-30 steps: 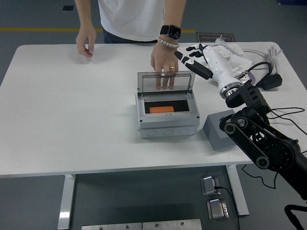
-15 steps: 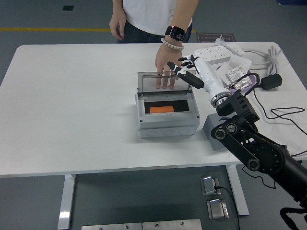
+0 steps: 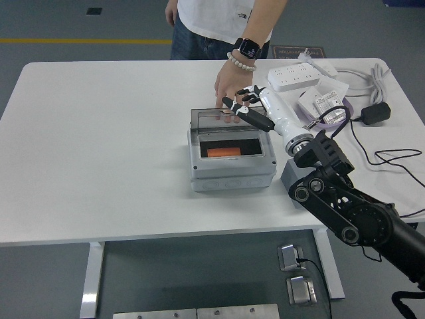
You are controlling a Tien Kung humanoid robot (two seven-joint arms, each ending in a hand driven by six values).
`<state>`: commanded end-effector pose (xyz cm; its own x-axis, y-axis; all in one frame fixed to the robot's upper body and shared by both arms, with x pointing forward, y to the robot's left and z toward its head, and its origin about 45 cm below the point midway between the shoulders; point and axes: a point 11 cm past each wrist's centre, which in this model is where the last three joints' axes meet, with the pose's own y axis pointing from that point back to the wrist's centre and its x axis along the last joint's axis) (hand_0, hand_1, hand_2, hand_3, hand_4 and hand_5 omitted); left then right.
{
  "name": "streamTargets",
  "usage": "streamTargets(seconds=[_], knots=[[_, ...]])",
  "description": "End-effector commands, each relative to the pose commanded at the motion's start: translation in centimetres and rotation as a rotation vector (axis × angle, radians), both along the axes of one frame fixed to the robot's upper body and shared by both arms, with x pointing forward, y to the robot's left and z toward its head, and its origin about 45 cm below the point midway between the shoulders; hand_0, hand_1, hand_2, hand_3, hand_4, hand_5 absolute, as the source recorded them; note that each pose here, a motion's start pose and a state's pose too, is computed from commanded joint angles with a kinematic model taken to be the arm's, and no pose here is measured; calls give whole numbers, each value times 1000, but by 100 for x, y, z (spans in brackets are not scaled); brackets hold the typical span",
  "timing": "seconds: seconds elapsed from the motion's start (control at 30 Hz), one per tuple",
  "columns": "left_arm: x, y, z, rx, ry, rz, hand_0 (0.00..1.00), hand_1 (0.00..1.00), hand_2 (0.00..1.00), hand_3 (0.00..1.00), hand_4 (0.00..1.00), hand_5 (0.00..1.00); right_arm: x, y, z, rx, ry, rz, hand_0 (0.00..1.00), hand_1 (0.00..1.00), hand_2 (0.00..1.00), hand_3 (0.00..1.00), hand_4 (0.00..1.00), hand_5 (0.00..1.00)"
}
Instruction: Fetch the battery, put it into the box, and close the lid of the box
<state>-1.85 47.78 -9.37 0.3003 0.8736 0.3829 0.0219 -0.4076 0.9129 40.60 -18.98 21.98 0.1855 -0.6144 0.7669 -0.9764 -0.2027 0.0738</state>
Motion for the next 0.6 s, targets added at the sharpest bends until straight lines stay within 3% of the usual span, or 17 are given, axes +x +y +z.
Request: streamTargets(seconds=[0.23, 0.6], knots=[[-2, 10, 5, 2, -1, 2, 393, 562, 512, 489, 2, 2, -85, -48, 17, -34, 7, 22, 849, 718, 716, 762, 998, 998], [2, 20, 9, 5, -4, 5, 395, 563, 513, 490, 2, 2, -209, -131, -50, -87, 65, 47, 825, 694, 706, 759, 998, 998]])
